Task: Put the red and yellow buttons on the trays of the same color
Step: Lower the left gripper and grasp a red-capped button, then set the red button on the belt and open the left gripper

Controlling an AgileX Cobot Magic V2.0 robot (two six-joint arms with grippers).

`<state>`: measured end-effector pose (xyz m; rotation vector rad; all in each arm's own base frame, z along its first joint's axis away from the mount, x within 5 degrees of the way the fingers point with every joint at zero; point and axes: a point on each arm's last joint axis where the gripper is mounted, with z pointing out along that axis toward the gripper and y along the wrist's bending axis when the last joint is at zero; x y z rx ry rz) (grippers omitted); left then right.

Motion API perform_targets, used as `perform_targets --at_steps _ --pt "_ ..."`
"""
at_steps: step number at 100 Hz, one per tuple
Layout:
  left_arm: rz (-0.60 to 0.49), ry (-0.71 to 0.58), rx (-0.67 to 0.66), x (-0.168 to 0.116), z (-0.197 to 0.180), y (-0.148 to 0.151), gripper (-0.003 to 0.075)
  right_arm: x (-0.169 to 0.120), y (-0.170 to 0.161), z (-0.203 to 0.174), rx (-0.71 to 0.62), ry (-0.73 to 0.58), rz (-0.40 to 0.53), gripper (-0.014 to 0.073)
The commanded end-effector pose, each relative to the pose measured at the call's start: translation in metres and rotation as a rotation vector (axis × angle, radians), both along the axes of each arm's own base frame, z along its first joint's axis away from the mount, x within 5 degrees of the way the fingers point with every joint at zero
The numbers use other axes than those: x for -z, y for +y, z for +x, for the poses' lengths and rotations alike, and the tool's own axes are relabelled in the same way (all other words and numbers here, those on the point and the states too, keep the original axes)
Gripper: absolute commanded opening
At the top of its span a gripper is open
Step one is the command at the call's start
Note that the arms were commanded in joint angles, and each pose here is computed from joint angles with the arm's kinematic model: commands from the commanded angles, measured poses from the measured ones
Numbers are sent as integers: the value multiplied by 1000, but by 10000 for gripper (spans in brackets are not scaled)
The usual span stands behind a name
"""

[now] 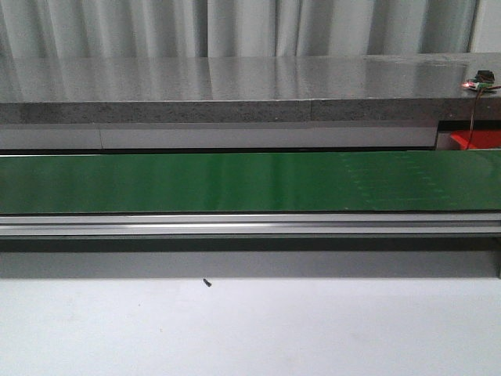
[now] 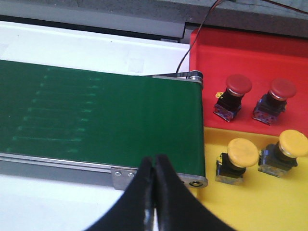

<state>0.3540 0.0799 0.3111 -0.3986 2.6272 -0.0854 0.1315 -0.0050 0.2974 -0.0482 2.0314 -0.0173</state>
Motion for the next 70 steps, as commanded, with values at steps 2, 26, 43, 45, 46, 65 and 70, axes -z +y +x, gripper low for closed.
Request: perform_targets --at_steps 2,26,43,45,46,65,70 --pt "6 -99 36 -18 -3 -18 105 -15 -1 2 14 -92 -7 -122" --pt "1 -71 59 15 -5 -31 106 -15 -1 2 14 -94 -8 -122" --pt "2 -57 66 19 -6 -32 182 -15 -1 2 15 -96 -8 -122" --pt "1 -54 66 19 -6 -32 200 -15 -1 2 15 -96 -8 -122" --pt "1 -53 66 19 -6 -32 219 -15 -1 2 15 -96 -8 -122" --pt "-5 -35 77 20 -8 -33 499 -15 -1 2 15 -97 -8 -122" --pt "-8 -37 81 20 -8 -33 536 -15 -1 2 15 -97 -8 -122"
